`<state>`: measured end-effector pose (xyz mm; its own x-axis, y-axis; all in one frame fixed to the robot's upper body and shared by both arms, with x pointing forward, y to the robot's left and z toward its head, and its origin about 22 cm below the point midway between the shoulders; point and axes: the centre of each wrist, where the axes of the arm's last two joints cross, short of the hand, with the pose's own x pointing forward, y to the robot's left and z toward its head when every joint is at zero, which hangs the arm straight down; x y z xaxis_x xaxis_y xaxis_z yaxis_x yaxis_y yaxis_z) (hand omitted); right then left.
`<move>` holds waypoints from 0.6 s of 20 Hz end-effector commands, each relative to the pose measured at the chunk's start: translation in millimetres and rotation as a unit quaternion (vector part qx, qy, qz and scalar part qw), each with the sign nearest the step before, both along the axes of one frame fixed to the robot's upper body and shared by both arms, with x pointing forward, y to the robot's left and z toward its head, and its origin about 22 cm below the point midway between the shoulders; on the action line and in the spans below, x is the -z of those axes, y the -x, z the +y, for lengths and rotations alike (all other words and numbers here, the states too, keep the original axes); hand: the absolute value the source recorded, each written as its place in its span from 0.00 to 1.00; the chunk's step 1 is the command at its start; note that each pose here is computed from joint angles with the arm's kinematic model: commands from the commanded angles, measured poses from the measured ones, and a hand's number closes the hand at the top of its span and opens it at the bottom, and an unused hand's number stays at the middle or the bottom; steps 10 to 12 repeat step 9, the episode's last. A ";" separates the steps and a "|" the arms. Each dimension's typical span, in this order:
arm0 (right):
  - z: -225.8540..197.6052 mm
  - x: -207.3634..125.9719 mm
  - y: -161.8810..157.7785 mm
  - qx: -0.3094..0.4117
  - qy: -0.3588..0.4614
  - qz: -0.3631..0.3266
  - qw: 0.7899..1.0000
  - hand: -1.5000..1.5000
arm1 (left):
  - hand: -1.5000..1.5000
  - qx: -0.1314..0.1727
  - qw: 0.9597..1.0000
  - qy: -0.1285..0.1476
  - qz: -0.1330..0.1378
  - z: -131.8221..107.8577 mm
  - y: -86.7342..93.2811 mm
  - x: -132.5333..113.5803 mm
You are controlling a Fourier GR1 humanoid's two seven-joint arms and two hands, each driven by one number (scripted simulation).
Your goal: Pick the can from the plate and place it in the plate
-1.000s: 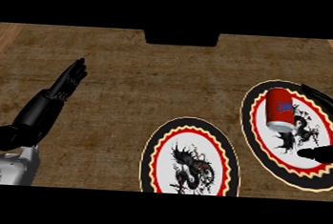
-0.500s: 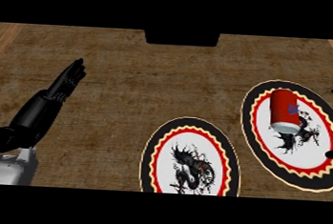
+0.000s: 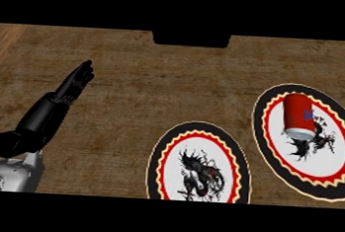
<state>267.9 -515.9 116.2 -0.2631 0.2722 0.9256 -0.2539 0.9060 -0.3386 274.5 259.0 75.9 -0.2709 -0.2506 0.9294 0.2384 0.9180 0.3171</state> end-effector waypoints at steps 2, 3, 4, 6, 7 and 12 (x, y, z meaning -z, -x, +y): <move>-33.2 -13.9 23.0 -0.107 -0.071 -0.020 0.992 0.00 | 0.50 -0.002 1.000 -0.001 0.001 3.8 4.4 2.9; -32.2 -29.0 13.5 -0.106 -0.059 -0.028 0.992 0.00 | 0.50 0.002 1.000 -0.002 0.006 3.1 3.1 2.2; -35.7 -32.1 15.6 -0.103 -0.056 -0.024 0.993 0.00 | 0.50 0.004 1.000 0.005 -0.001 -7.0 -1.1 5.7; -30.8 -24.3 16.4 -0.121 -0.061 -0.014 0.991 0.00 | 0.50 0.000 1.000 0.002 0.002 2.8 -5.1 -1.3; -31.8 -31.7 17.5 -0.129 -0.053 -0.015 0.990 0.00 | 0.50 -0.004 1.000 0.001 0.004 1.6 -3.5 5.6; -29.9 -30.0 18.5 -0.135 -0.058 -0.016 0.989 0.00 | 0.50 0.001 1.000 0.006 0.001 0.6 -0.8 2.1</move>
